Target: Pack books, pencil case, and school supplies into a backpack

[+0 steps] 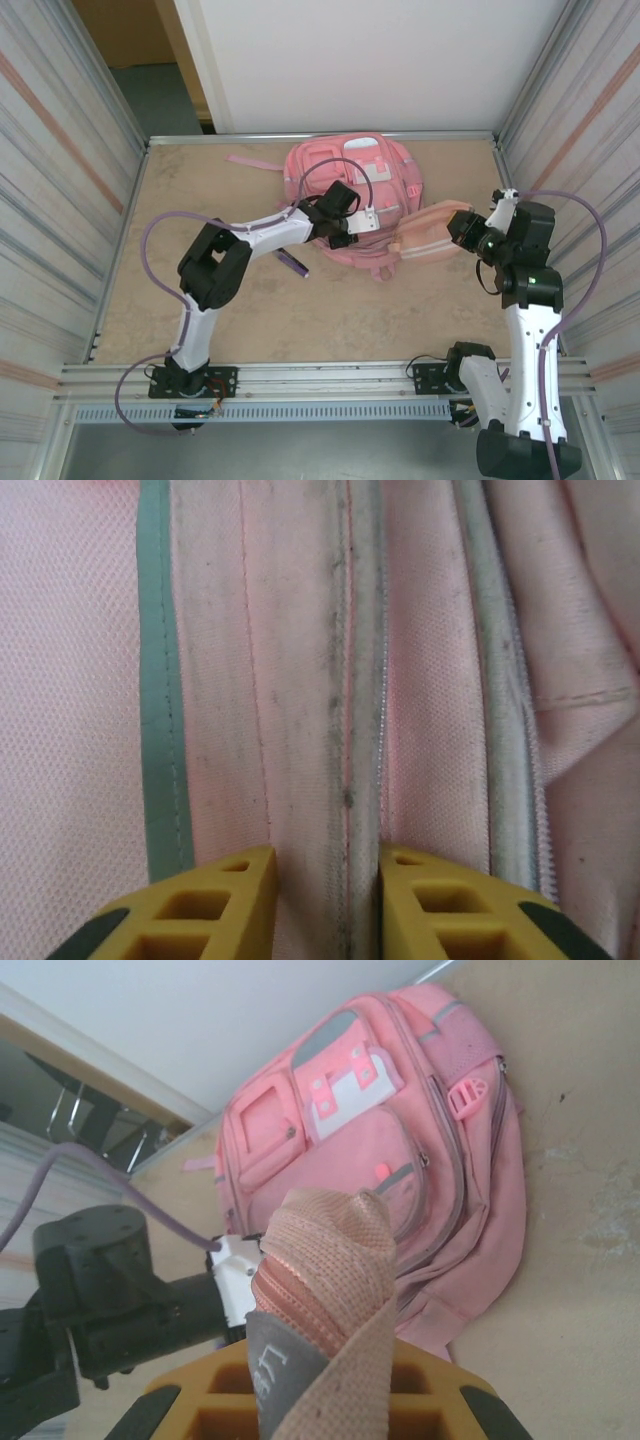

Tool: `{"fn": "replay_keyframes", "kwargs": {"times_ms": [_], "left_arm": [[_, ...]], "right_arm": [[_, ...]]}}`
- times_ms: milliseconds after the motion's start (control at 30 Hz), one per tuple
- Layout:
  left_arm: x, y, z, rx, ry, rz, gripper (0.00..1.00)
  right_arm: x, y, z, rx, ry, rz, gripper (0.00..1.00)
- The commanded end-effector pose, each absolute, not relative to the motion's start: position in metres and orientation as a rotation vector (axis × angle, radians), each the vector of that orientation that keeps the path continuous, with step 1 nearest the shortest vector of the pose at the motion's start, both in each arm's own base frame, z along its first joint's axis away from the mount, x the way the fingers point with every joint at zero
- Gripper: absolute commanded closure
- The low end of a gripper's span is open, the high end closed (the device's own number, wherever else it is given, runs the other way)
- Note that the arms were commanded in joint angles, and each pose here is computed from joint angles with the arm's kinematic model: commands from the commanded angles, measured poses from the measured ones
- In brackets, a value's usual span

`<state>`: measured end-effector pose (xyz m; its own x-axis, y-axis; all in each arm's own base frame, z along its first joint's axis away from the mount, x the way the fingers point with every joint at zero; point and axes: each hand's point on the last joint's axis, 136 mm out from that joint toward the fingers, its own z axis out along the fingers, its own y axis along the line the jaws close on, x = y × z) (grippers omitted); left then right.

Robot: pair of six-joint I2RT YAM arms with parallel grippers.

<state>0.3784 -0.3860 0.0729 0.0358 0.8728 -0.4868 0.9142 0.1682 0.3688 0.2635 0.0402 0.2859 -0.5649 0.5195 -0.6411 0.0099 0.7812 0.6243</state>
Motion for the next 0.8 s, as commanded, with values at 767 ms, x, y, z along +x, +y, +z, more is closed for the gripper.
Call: {"fn": "replay_keyframes", "kwargs": {"times_ms": [767], "left_arm": [[0.391,-0.385,0.307,1.228,1.712,-0.480,1.00]], "right_arm": [[0.288,0.082,0.256,0.667,2.118,1.188,1.00]]}}
